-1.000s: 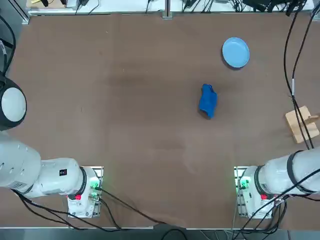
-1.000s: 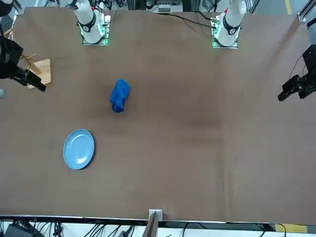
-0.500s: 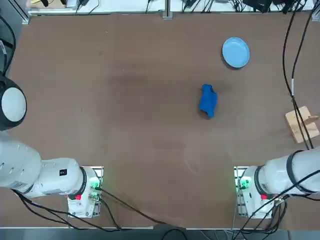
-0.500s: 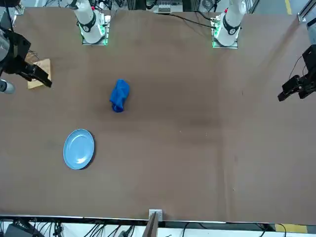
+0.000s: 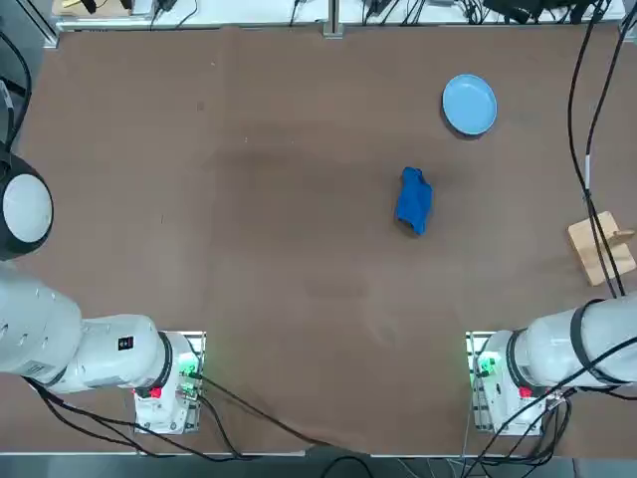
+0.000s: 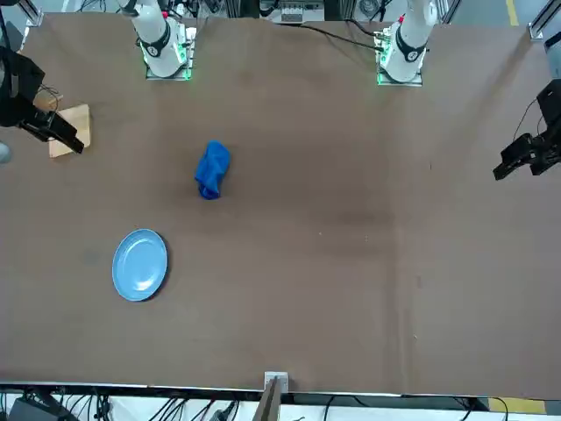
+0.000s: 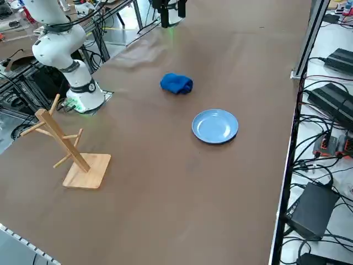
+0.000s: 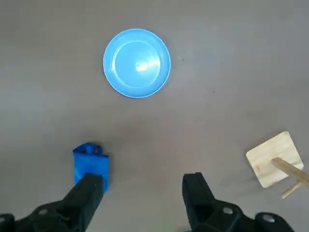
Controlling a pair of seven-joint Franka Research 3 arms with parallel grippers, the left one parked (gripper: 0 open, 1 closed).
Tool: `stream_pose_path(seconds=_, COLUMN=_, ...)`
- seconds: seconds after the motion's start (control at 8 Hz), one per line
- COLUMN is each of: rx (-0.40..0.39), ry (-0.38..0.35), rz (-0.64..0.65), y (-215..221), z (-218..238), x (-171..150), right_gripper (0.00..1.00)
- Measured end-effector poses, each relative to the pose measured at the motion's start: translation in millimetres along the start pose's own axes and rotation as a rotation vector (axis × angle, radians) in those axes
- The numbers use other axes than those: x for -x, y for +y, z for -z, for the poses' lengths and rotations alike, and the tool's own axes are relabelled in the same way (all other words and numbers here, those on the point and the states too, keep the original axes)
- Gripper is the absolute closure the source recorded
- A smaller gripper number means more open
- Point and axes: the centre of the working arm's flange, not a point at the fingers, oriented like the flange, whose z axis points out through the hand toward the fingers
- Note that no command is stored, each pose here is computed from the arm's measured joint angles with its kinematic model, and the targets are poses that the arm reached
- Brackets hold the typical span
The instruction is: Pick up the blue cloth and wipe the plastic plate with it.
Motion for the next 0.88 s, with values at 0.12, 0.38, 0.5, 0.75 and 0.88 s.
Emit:
stream_pose_path(seconds=0.12, rx=0.0, ry=-0.001, rz=-0.005, y=1.2, z=-0.1, x=-0.3, right_gripper=0.0)
stream_pose_path(seconds=0.38, rx=0.002, ry=-0.005, rz=-0.008, y=2.4, z=-0.5, x=-0.2, right_gripper=0.0)
stream_pose_path(seconds=0.5, rx=0.002, ry=-0.006, rz=-0.009, y=2.6, z=-0.7, x=-0.1, right_gripper=0.0)
stream_pose_path(seconds=0.75, rx=0.003, ry=-0.008, rz=-0.011, y=3.8, z=-0.9, x=-0.2, right_gripper=0.0)
stream_pose_path(seconds=0.88, rx=0.003, ry=-0.008, rz=-0.011, y=4.1, z=-0.9, x=-0.3, right_gripper=0.0)
